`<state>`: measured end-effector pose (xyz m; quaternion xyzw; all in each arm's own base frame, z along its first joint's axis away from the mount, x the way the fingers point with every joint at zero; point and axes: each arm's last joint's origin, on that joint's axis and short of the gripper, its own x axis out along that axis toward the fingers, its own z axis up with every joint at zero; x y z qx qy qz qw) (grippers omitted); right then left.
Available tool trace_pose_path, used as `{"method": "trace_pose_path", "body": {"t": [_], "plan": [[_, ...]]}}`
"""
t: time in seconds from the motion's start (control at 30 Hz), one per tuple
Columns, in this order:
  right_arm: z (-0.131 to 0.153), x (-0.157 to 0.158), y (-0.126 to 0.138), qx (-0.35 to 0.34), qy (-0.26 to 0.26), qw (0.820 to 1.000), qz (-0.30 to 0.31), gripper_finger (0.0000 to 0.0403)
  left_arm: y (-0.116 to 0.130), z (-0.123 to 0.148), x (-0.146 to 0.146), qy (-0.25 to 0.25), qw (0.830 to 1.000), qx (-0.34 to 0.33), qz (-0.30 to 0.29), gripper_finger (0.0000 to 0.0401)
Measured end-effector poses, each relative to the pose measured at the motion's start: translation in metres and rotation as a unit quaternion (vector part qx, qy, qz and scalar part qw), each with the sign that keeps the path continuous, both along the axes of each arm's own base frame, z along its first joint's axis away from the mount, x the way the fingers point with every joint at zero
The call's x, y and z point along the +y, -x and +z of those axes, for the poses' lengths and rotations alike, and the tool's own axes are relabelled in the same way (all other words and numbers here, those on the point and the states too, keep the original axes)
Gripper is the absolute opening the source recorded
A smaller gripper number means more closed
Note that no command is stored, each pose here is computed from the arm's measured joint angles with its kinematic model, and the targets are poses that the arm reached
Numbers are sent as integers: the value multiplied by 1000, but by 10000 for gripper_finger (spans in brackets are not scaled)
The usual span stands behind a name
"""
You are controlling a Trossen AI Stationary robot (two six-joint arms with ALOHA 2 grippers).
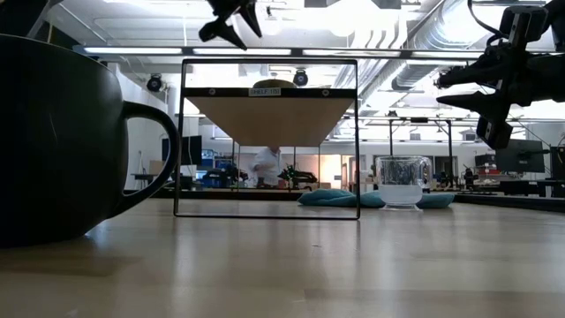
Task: Stack small to large cups/mugs on shelf
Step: Put the green and black mug on the shelf
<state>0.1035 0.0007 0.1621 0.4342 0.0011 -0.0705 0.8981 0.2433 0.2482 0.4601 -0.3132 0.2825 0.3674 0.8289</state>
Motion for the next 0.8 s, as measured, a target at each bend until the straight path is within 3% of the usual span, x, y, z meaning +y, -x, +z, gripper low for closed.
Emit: {"method": "trace_pose_path", "body": {"t": [0.57, 0.8], "plan": [[0, 0, 0, 1, 5, 1000, 0, 106, 29, 41, -30, -120, 991, -15, -61, 234], [0, 0, 0, 1, 5, 1000, 0, 106, 40, 58, -45, -167, 977, -49, -126, 234]]}}
